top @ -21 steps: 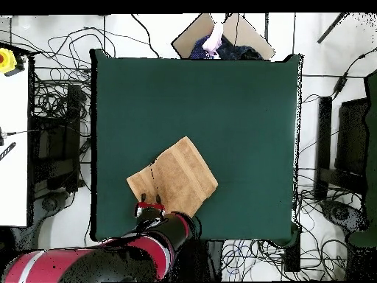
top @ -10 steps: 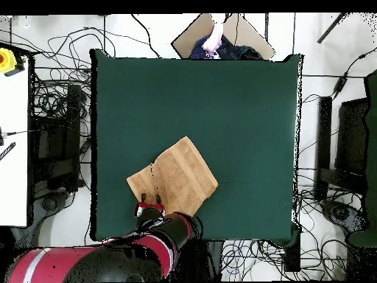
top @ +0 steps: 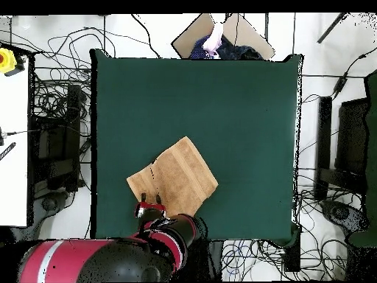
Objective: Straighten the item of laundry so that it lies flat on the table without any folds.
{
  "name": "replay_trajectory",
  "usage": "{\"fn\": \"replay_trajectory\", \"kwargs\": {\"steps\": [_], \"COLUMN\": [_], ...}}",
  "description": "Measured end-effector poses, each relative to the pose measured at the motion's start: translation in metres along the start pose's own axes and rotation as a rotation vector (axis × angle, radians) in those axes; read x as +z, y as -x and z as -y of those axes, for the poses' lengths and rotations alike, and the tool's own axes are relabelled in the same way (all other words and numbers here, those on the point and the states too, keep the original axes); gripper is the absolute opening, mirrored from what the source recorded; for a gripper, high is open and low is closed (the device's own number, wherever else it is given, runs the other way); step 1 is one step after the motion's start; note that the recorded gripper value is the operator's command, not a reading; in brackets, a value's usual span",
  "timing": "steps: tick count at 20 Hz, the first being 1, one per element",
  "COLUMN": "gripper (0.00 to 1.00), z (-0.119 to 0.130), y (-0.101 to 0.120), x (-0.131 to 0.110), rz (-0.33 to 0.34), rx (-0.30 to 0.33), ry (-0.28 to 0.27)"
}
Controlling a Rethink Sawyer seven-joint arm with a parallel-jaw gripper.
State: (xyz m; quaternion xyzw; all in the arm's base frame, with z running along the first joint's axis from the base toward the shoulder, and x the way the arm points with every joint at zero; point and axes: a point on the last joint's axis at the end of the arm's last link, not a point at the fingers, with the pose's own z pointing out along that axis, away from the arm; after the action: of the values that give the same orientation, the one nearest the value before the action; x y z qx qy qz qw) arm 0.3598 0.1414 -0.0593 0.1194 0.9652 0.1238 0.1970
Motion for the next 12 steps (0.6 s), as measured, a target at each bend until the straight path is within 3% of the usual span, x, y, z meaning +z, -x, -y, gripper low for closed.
{"fn": "replay_trajectory", "kwargs": {"steps": [12], "gripper": [1.0], "z": [0.0], "y": [-0.0018], "x": [0.0005], "rz": [0.022], "rx": [0.034], "ry": [0.006]}}
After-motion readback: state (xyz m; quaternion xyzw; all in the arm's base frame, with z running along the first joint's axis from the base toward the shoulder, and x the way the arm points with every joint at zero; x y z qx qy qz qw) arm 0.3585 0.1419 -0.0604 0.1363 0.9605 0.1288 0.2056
